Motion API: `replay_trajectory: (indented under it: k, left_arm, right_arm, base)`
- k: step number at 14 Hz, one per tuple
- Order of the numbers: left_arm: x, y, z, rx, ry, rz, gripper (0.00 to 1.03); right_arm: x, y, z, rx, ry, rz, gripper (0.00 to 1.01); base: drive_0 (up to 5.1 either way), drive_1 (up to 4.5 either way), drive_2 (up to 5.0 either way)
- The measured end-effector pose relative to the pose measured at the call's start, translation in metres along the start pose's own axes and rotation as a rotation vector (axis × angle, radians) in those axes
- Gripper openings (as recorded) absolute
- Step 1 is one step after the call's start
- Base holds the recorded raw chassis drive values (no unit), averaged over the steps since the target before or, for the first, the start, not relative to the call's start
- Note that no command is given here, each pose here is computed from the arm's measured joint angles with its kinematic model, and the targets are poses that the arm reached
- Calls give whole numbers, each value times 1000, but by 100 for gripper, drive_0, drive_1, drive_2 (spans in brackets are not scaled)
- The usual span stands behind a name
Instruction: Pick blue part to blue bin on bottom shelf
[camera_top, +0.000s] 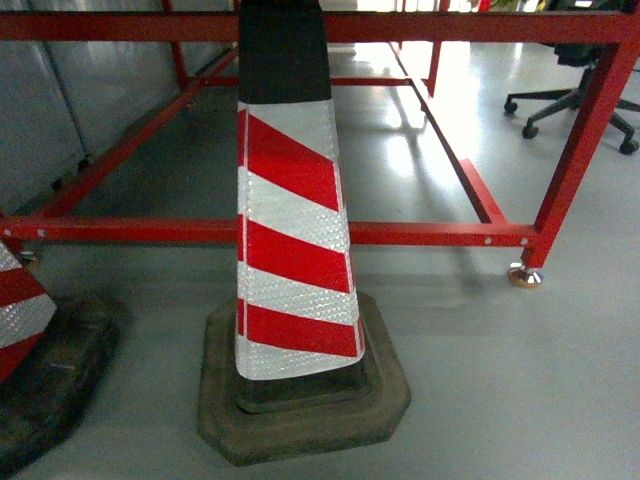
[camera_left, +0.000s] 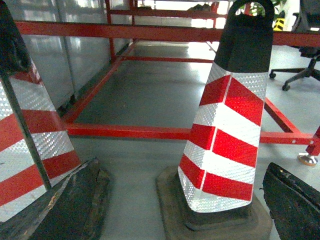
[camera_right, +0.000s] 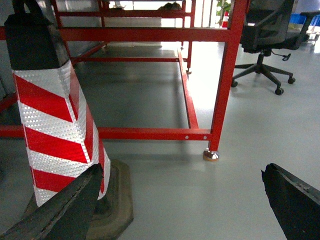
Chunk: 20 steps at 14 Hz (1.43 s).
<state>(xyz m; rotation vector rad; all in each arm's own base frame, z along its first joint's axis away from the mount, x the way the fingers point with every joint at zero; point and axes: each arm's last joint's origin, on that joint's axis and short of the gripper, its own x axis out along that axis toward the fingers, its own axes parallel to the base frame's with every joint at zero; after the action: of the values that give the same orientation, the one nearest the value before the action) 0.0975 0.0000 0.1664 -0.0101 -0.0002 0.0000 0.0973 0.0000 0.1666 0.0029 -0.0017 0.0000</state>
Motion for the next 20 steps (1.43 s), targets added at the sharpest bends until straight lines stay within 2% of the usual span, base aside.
replay_trajectory:
  k: [20]
  left_arm:
    - [0,0,0,5,1,-1,98]
  right_arm:
    - [0,0,0,0,0,-2,98]
  base:
    - [0,0,0]
